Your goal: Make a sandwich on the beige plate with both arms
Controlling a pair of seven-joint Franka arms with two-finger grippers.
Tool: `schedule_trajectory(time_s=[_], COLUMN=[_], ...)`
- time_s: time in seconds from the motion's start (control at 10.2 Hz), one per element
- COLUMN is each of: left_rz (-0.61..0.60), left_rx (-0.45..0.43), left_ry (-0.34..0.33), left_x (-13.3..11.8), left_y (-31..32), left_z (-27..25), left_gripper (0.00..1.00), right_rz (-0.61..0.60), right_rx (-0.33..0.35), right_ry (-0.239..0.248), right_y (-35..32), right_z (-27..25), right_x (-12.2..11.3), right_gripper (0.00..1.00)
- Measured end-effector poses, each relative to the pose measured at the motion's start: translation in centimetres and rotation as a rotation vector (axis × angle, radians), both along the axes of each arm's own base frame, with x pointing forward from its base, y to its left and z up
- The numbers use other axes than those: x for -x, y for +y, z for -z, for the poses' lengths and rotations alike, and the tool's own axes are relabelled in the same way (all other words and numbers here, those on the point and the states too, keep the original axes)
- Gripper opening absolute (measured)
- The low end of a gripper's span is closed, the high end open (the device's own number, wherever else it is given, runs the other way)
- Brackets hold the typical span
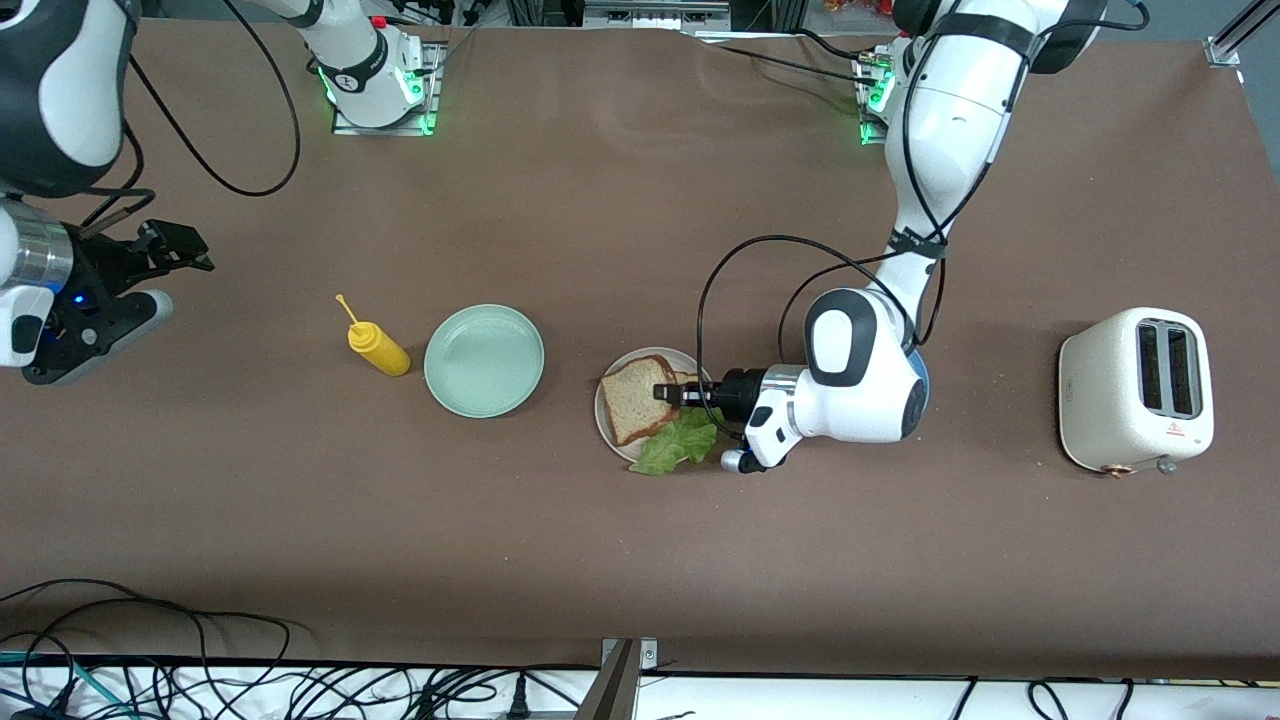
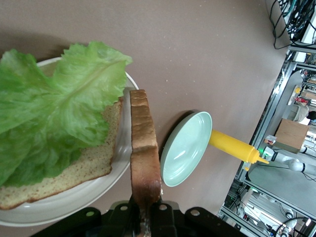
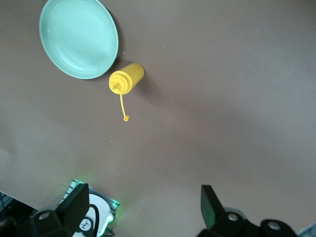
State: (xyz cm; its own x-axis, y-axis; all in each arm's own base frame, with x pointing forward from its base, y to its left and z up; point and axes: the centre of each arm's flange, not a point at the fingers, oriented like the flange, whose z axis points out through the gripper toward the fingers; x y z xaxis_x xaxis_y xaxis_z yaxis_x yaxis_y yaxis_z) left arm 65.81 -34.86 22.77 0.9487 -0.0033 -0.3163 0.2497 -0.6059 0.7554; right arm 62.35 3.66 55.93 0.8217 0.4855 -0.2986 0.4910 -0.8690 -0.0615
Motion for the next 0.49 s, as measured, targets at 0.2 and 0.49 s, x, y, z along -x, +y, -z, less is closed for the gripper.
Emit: schedule_trajectory(time_s=[0.2, 0.49], left_rz=[-0.006, -0.015], left_rx=[-0.006, -0.013], left_ry=[0.001, 0.004], left_x=[-0.2, -0.5], left_y=[0.4, 1.1], left_z=[0.3, 0.8], left_gripper=[0.09, 0.09], right_rz=[0.150, 0.263], right_rx=[0.043, 0.007], right_ry=[-0.048, -0.189], right_y=[0.4, -3.2], right_z=[0.3, 1.6], right_x=[1.5, 5.8], right_gripper=[1.00, 1.00])
